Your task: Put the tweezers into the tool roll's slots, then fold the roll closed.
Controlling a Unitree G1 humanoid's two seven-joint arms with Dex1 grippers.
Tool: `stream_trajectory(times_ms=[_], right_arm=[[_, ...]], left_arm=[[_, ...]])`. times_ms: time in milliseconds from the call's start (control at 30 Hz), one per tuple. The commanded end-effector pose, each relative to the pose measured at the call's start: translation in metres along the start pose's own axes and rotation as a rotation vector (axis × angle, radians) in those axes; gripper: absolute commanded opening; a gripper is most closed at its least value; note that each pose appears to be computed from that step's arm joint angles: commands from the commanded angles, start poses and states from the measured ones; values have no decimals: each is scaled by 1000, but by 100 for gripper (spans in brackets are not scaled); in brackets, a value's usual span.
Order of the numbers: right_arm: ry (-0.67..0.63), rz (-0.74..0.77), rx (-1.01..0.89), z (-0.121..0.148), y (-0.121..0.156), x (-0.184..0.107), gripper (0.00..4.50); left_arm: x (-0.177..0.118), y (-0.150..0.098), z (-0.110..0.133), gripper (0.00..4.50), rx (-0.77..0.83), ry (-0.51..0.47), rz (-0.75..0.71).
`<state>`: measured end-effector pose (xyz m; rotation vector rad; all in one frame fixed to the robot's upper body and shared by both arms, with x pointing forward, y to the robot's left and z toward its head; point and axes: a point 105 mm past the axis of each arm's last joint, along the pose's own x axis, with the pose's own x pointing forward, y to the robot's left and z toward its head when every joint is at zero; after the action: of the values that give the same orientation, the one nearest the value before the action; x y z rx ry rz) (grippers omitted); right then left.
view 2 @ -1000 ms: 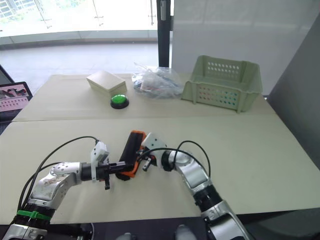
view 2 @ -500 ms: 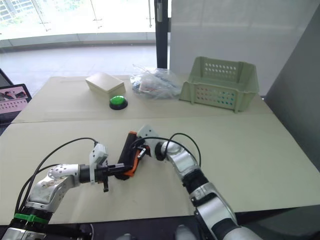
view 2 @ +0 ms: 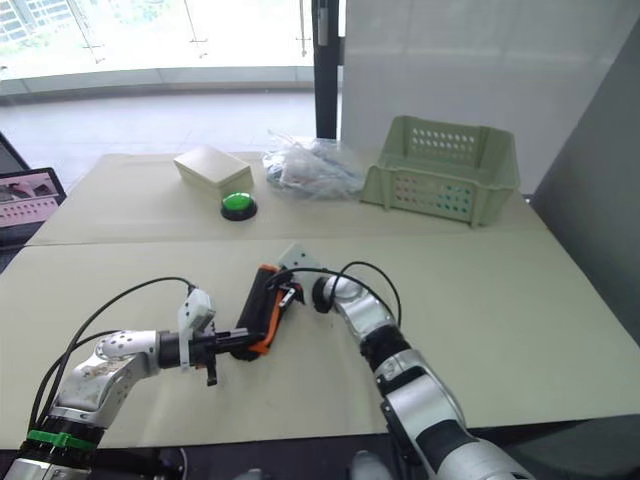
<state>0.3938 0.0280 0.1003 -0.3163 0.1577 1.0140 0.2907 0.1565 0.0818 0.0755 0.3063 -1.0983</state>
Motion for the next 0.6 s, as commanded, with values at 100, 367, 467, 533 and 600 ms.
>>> stream_trajectory(times_ms=[100,367,467,533,600], right_arm=[[35,16,28,-11,5,1,0],[-19,-14,-2,-1,-3,-14,0],[-118,-25,-15,18,-7,-30,0],[-159,-48,-35,27,-11,-42,0],[-189,-79,-44,34,-17,-56,0]], left_arm=[[-2,-1,-17,2,-44,51,11],[-4,1,-15,2,-42,42,18],[-6,3,-8,2,-2,27,25],[-8,1,-2,2,27,12,19],[-14,-3,10,2,44,-31,13]])
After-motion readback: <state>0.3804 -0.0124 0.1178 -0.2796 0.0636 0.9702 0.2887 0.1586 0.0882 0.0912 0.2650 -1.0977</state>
